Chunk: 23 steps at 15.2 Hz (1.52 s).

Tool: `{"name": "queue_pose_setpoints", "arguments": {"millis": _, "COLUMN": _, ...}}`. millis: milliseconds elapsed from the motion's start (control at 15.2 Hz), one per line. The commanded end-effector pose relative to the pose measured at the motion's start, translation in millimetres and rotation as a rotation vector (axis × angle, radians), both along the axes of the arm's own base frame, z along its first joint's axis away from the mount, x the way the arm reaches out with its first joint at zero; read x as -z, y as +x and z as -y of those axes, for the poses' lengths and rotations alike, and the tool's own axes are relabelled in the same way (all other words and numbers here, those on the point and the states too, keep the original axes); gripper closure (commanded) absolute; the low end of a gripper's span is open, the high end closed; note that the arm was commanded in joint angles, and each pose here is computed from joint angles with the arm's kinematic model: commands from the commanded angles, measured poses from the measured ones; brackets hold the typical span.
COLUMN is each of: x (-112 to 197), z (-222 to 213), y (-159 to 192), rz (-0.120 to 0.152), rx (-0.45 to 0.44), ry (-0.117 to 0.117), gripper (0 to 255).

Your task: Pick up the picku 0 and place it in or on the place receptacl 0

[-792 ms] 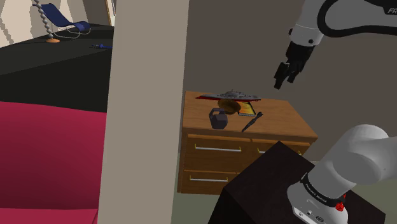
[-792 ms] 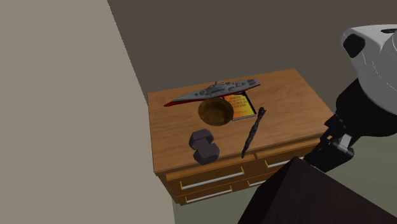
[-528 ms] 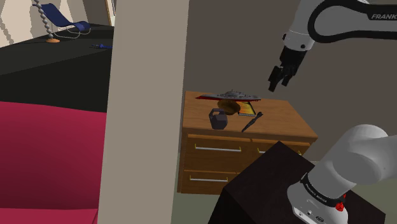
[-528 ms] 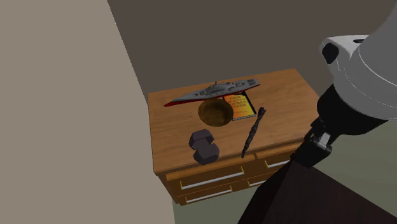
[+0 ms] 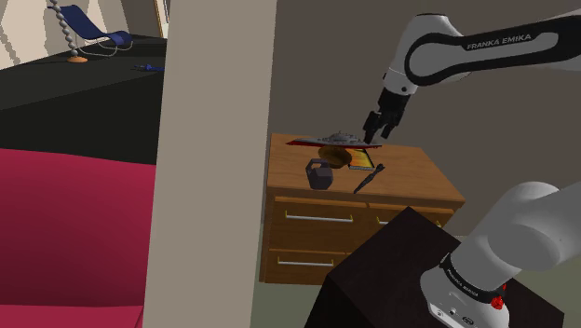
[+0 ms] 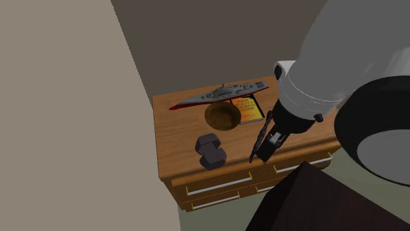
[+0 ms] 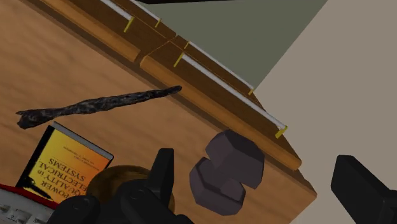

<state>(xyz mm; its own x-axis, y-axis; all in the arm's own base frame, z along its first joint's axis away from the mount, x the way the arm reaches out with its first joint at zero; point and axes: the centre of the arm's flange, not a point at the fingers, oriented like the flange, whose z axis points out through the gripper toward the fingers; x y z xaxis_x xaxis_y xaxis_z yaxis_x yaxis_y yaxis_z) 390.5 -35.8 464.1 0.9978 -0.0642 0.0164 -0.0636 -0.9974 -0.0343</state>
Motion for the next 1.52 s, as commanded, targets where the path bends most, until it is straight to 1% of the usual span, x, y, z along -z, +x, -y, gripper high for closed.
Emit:
{"name": "queue_pose_setpoints", "arguments": {"millis": 0, "x": 20, "z": 3, "y": 17, "rz": 0.005, "rx": 0.001, "ry": 0.026, "gripper": 0}}
{"name": "queue_pose_setpoints", "arguments": {"millis": 594, "x": 109, "z": 7, "y": 95, "rz": 0.018, "rx": 0.003, "ry": 0.144, "gripper": 0}}
{"name": "queue_pose_setpoints", "arguments": {"millis": 1188, "x": 196, "z": 2, "y": 174, "rz": 0.03, "rx": 0.005, "ry": 0.262, "gripper": 0}}
{"name": "queue_pose_setpoints", "arguments": {"millis": 1254, "x": 203, "z": 1, "y": 180, "rz": 0.031, "rx": 0.005, "ry": 0.271, "gripper": 0}}
{"name": "queue_pose_setpoints", "arguments": {"millis": 1452, "x": 218, "z": -4, "y": 181, "rz": 0.031, "rx": 0.005, "ry": 0.271, "gripper": 0}}
